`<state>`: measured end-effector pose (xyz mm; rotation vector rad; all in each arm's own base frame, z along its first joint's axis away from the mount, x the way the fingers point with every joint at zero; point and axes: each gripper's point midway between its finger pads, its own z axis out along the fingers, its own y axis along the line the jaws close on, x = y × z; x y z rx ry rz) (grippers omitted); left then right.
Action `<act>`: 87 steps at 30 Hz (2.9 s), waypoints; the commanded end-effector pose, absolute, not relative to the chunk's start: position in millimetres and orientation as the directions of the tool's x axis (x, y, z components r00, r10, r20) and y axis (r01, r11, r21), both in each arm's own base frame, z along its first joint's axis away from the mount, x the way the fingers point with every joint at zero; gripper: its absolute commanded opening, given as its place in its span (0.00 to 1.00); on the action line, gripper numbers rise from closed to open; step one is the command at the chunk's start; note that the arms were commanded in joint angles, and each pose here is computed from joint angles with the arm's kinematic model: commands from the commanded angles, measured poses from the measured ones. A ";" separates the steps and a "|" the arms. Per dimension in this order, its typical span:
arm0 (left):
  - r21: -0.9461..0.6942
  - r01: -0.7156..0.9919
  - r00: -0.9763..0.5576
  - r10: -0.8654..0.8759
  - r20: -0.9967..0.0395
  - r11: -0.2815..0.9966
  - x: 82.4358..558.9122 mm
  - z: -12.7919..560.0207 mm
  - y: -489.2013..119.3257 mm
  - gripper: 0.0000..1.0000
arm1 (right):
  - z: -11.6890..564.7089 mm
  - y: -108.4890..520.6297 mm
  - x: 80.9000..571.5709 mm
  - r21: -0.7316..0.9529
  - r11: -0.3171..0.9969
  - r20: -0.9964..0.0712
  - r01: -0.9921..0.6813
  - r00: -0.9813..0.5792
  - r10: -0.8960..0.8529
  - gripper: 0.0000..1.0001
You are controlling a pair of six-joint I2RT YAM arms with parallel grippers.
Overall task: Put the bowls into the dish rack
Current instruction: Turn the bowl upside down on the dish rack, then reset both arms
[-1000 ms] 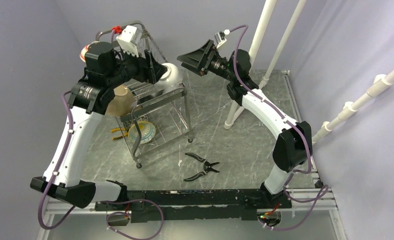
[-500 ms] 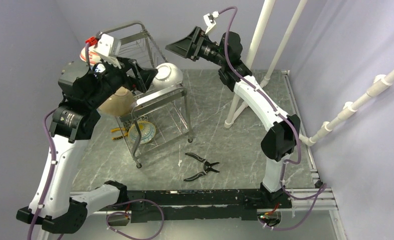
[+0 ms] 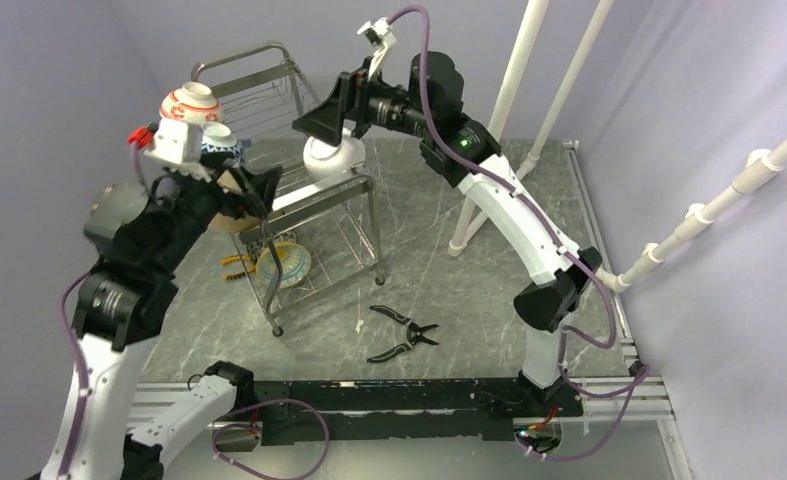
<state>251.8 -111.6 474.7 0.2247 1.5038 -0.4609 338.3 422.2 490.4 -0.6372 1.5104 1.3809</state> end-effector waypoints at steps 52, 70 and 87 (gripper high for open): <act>-0.336 -0.484 -0.144 -0.452 -0.880 0.808 233.3 206.5 17.0 0.95 | 133.4 7.0 293.3 0.490 0.845 -0.765 0.213 -0.360 0.534 0.99; -0.515 -0.636 -0.064 -0.704 -0.707 0.575 279.2 131.7 92.6 0.95 | 119.3 -72.6 285.8 0.464 0.715 -0.843 0.523 0.014 0.537 1.00; -0.386 -0.620 0.045 -0.460 -0.887 0.683 297.8 105.8 134.2 0.95 | 123.4 -83.0 295.3 0.312 0.846 -0.950 0.432 0.128 0.284 1.00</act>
